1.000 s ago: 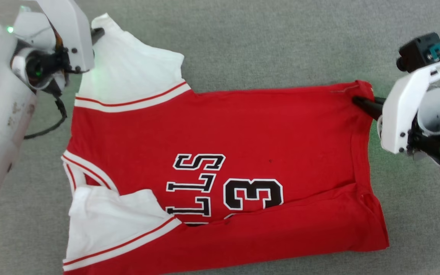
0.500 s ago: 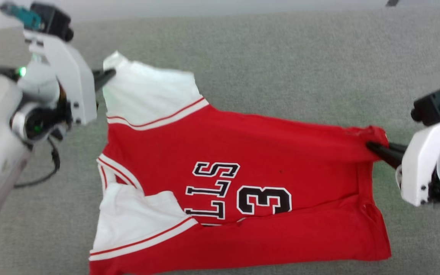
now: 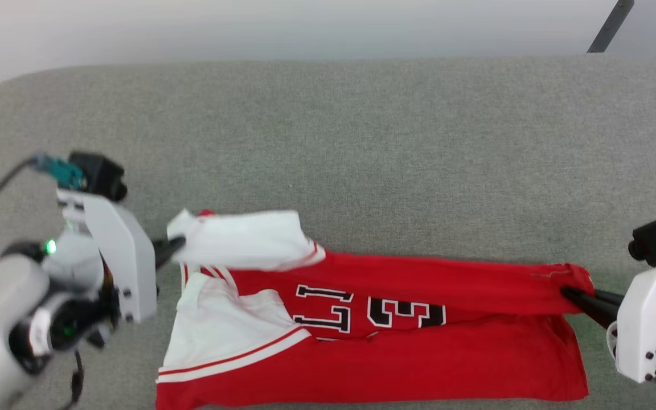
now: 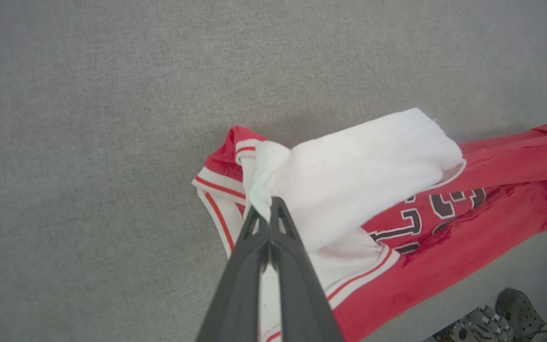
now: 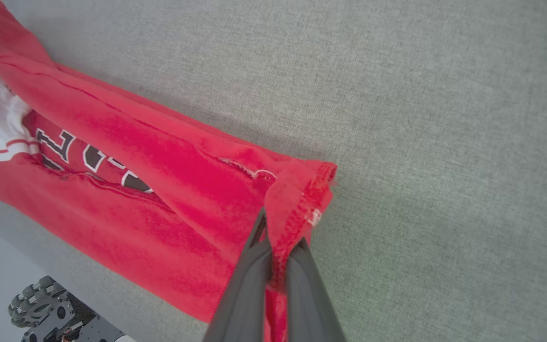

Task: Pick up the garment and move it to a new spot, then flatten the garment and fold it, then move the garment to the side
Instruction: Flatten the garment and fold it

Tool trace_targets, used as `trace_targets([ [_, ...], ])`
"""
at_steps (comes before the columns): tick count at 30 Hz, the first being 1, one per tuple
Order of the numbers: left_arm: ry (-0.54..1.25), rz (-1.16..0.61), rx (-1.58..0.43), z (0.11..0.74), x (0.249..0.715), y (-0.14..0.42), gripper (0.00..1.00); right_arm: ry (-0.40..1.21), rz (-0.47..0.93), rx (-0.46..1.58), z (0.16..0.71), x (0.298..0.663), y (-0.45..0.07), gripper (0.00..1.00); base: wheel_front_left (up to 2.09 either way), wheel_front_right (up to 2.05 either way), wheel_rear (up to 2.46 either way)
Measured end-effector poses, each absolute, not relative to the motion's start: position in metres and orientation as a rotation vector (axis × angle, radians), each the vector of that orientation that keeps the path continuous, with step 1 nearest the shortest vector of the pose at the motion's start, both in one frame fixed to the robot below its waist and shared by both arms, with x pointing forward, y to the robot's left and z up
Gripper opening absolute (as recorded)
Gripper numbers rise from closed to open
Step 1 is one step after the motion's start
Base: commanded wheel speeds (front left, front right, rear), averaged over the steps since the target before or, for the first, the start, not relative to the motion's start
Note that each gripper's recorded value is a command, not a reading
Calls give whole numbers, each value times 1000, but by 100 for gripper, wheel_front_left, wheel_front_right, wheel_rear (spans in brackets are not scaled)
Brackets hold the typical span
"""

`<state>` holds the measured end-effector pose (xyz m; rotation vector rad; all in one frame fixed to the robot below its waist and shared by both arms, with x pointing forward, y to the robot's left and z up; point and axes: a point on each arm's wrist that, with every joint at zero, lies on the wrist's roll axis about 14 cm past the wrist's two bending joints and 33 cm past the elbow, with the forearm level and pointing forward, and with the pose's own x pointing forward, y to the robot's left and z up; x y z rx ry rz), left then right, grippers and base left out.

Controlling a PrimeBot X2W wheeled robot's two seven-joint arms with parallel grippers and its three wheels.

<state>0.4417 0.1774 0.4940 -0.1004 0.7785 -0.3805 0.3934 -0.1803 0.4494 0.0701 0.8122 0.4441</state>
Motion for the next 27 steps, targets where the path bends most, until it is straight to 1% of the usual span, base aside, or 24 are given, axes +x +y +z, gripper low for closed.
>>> trace_targets([
  [4,846,-378,-118,480,414,173,0,831,427,82,444,383,-182,0,0,0,0],
  [9,915,-383,-143,463,392,167,0,854,427,105,437,374,-177,0,0,0,0],
  [10,928,-383,-141,460,388,167,0,857,427,108,436,373,-176,11,0,0,0],
  [11,936,-383,-139,457,386,167,15,856,427,110,436,373,-176,31,0,0,0],
  [12,942,-383,-141,455,385,167,23,856,426,113,436,373,-175,42,0,0,0],
  [13,945,-383,-143,454,383,166,26,860,426,116,436,373,-175,95,0,0,0],
  [14,945,-387,-144,454,383,165,36,862,426,115,436,372,-175,100,0,0,0],
  [15,939,-390,-147,455,383,164,54,859,425,116,437,372,-176,100,0,0,0],
  [16,934,-391,-148,456,383,163,54,856,424,116,438,372,-176,100,0,0,0],
  [17,931,-391,-149,456,382,163,76,854,424,116,440,372,-176,100,0,0,0],
  [18,933,-391,-151,457,380,163,82,849,423,117,442,371,-176,100,0,0,0],
  [19,935,-394,-147,458,378,163,89,847,422,120,443,369,-177,100,0,0,0],
  [20,933,-397,-144,459,376,163,100,848,421,125,444,367,-177,100,0,0,0],
  [27,907,-390,-133,471,364,166,100,823,405,147,454,354,-181,100,0,0,0],
])
